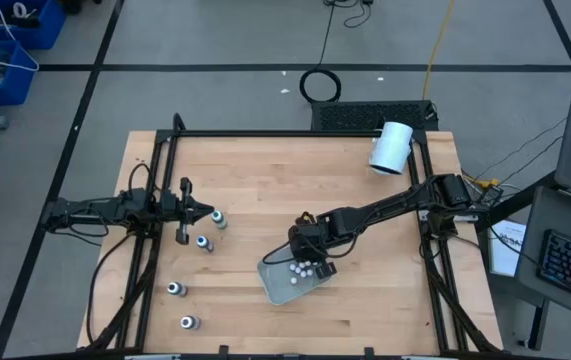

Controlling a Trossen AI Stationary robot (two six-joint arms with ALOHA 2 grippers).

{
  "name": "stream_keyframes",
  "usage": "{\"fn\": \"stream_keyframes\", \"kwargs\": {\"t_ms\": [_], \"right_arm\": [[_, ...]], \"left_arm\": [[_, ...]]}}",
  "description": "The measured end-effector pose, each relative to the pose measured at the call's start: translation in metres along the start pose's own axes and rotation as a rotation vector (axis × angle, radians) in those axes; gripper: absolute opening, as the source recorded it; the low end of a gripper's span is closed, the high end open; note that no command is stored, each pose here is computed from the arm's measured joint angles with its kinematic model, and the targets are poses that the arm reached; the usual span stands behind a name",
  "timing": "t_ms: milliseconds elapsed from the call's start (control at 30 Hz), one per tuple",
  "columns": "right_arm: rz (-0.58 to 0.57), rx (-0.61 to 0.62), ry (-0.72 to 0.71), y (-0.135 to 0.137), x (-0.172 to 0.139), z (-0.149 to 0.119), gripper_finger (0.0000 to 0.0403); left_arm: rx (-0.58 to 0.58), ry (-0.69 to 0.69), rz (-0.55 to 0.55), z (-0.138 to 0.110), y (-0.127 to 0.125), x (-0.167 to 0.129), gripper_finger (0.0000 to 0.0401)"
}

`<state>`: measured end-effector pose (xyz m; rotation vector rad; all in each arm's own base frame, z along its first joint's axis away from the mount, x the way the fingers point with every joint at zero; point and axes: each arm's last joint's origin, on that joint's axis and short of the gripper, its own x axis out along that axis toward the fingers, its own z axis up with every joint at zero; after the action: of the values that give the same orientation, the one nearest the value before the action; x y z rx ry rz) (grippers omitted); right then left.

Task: Pick & Place food coloring
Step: Put the small orange food coloring bottle in the gray bin, then put the small violet food coloring bottle in the gray bin

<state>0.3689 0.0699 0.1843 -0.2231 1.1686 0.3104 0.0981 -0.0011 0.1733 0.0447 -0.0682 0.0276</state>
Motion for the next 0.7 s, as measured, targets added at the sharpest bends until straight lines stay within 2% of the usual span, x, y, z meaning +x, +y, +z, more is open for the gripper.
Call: {"fn": "stream_keyframes", "kwargs": {"t_ms": [200,700], "right_arm": [[0.000,0.000,0.000,0.0000,0.0000,0.0000,0.0058],[-0.006,0.000,-0.013,0.0001,-0.0054,0.0006,0.0119]], "left_arm": [[0.000,0.000,0.000,0.0000,0.0000,0.0000,0.0026],[0.000,0.000,0.000,0.0000,0.0000,0.0000,0.0026]]}}
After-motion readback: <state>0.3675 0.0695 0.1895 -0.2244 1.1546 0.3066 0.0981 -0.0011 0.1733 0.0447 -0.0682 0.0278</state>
